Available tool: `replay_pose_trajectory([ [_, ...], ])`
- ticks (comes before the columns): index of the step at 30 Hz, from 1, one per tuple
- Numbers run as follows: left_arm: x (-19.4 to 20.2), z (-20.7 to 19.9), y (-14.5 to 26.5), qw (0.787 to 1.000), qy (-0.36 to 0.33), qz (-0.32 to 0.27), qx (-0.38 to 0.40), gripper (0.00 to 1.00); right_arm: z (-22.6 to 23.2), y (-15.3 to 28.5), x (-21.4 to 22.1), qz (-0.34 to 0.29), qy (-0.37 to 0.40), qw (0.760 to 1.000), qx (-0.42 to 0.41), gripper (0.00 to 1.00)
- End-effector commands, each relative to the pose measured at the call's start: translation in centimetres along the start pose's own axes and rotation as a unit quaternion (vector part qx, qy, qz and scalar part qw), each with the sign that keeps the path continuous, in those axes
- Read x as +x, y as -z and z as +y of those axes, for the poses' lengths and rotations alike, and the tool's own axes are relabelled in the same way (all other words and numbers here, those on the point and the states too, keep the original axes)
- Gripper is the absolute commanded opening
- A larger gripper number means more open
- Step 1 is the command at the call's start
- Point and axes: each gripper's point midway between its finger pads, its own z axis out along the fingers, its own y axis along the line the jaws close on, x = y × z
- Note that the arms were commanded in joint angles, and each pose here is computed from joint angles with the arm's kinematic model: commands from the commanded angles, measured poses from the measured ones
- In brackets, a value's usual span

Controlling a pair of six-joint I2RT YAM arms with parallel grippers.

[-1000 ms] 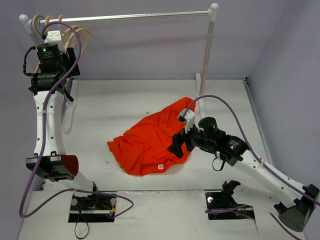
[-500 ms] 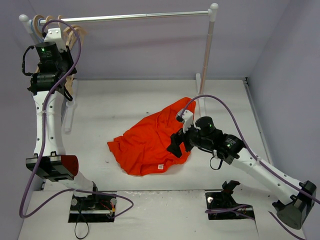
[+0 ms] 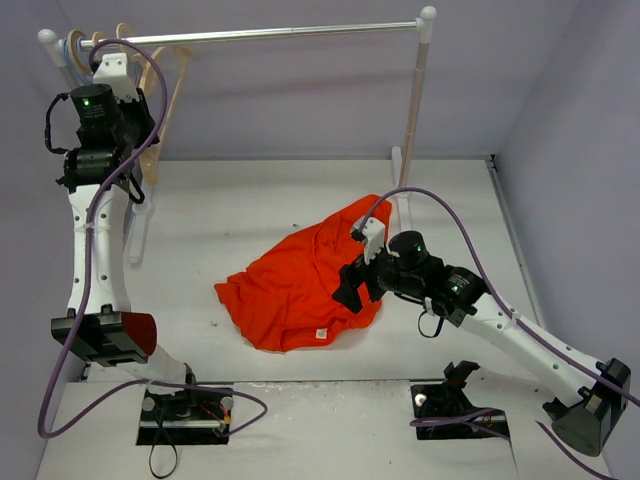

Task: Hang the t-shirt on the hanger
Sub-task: Pick up the hanger from the clothesline, then place the T-shirt on the hanger.

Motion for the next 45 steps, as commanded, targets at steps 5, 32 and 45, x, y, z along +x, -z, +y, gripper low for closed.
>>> replay_pose_trajectory([
  [5, -8.8, -1.9, 5.4, 0.984, -0.029, -0.166, 0.049, 0.00, 0.3, 0.2, -3.9, -0.049, 0.010, 0.999, 0.001, 0.86],
  [32, 8.9, -8.2, 16.1, 0.979, 0.019, -0.017, 0.203, 0.00, -5.9, 0.7, -0.6, -0.033, -0.111, 0.974, 0.192, 0.75],
  [45, 21.6, -11.7, 20.7, 0.953, 0.002, 0.131, 0.274, 0.00, -3.5, -2.9, 8.0, 0.054, -0.203, 0.966, 0.148, 0.52],
])
